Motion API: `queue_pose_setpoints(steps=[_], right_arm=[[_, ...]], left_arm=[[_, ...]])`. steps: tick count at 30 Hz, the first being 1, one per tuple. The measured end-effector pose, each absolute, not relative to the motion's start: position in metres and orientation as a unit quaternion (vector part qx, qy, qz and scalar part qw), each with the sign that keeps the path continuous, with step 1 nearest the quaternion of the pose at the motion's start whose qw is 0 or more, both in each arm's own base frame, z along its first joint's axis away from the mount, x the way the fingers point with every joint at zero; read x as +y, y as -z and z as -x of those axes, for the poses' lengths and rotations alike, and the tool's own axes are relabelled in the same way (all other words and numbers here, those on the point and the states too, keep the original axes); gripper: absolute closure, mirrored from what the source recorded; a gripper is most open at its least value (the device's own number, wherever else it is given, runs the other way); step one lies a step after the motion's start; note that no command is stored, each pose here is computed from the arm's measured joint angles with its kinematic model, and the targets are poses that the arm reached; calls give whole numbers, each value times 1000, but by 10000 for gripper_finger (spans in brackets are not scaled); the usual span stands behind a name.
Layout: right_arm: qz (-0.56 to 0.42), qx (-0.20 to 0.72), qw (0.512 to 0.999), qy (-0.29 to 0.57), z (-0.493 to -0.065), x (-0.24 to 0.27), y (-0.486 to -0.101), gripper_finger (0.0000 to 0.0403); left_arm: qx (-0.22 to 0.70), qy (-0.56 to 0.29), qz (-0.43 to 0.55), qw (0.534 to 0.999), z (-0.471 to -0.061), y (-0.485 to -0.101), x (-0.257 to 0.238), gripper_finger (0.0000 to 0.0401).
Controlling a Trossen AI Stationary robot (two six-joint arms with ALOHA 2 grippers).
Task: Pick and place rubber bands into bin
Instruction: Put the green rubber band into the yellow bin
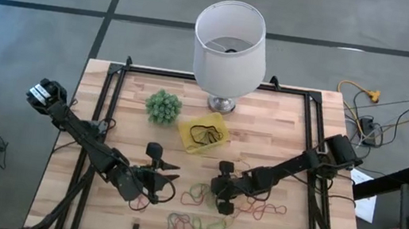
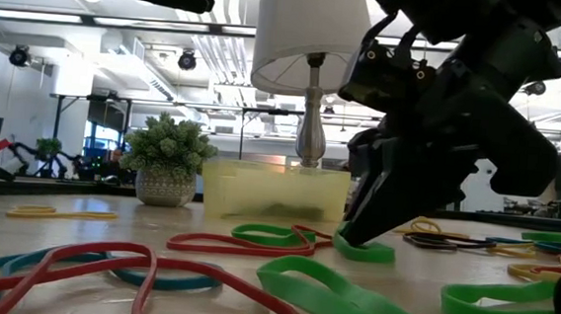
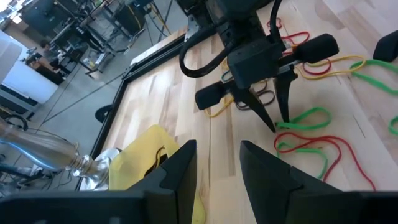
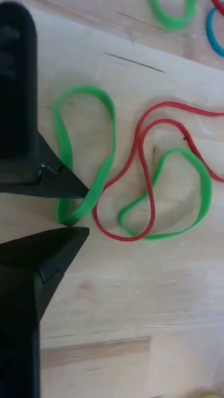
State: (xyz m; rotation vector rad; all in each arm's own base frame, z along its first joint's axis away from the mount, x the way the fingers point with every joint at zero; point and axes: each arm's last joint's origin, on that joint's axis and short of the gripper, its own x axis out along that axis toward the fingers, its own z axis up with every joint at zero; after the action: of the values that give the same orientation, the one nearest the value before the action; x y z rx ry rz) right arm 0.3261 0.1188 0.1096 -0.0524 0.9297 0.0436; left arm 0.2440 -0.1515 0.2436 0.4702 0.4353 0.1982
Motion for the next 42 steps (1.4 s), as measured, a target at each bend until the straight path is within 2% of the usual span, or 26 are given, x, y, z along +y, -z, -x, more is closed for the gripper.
queue_pose_setpoints(steps=[5,13,20,24,32,37,42], right_arm=[[42,449,892,-25,-325,120,-110,387],[76,443,893,-13,-324,122,-121,394],[131,408,903,18,-322,118,-164,394],[184,357,913,65,-324,110,-194,394],[246,292,907,175,-340,66,-224,394],[229,290,902,225,-349,25,-227,394],[186,298,909,225,-351,-10,-225,394]], left_arm=[[214,-97,-231,944,-244,-244,-151,294],[213,-95,-231,945,-244,-244,-152,294],[217,-82,-221,947,-237,-242,-160,294],[222,-76,-209,949,-232,-240,-164,294],[223,-60,-183,956,-223,-238,-175,294],[221,-51,-184,956,-219,-238,-179,294],[221,-50,-185,956,-219,-238,-180,294]])
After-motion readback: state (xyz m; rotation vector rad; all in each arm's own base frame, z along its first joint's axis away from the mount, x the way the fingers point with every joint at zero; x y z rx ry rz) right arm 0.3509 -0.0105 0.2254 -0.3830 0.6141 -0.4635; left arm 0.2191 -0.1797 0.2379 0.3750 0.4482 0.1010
